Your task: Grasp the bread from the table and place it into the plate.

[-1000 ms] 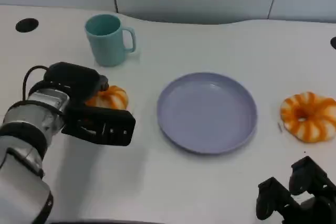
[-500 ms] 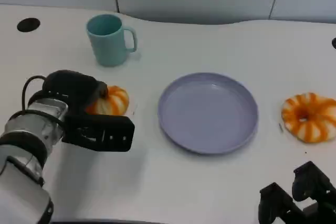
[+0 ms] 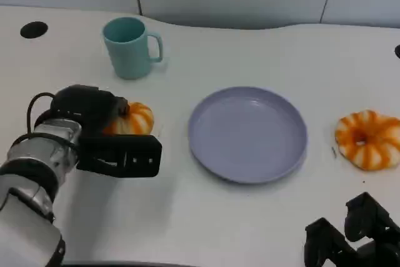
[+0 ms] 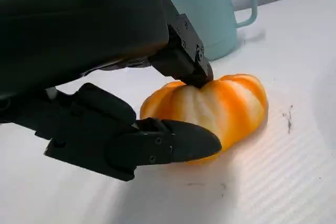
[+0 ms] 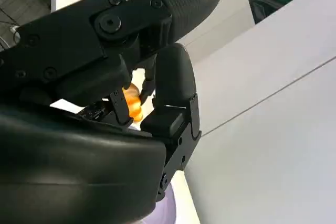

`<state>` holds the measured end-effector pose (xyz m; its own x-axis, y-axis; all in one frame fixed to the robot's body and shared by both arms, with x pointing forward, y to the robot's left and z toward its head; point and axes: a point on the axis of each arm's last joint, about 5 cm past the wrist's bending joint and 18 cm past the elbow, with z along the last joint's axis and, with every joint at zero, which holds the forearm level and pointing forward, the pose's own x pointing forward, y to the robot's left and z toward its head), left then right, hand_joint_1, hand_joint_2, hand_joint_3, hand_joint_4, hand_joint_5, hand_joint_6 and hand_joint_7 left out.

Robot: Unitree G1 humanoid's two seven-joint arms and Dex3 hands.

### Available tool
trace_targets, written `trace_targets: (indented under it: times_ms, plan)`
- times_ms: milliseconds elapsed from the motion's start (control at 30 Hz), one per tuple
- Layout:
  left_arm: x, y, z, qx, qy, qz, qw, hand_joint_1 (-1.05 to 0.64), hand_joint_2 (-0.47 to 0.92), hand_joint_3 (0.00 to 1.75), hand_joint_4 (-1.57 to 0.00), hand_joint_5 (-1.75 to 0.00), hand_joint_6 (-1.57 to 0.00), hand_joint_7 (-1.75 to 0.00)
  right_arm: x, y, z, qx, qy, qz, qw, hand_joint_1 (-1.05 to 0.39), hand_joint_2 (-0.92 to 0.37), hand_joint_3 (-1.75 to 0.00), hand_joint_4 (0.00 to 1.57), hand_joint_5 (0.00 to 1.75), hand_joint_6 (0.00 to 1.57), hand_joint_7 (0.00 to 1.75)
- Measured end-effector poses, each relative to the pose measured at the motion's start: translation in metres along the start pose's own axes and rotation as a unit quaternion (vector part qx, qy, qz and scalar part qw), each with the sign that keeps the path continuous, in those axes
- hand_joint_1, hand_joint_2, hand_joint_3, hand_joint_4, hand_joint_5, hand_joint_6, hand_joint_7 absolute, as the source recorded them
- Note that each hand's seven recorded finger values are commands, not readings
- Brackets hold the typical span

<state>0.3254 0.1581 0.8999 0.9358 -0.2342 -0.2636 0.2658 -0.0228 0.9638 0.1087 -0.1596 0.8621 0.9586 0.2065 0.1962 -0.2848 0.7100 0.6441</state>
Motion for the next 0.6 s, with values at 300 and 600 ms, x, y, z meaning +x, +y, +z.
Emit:
trace_targets:
  times_ms: [300,600]
  plan:
    - [-0.0016,-0.0074,0.0012,0.016,0.004,0.029,0.999,-0.14,0.88,0.00,-1.01,-0.09,-0.92,-0.05,0.0012,0.0003,0.0002,0.005,-0.005,0.003,1.0000,-0.44,-0.86,0.00,0.77,1.75,0.66,1.74]
    - [-0.0015,-0.0064,0.0011,0.000,0.002,0.036,0.999,-0.06,0.84,0.00,-1.06,-0.04,-1.04,-0.04,0.0015,0.0006,0.0002,0.005,-0.006,0.003,1.0000,-0.43,-0.86,0.00,0.76,1.75,0.67,1.70]
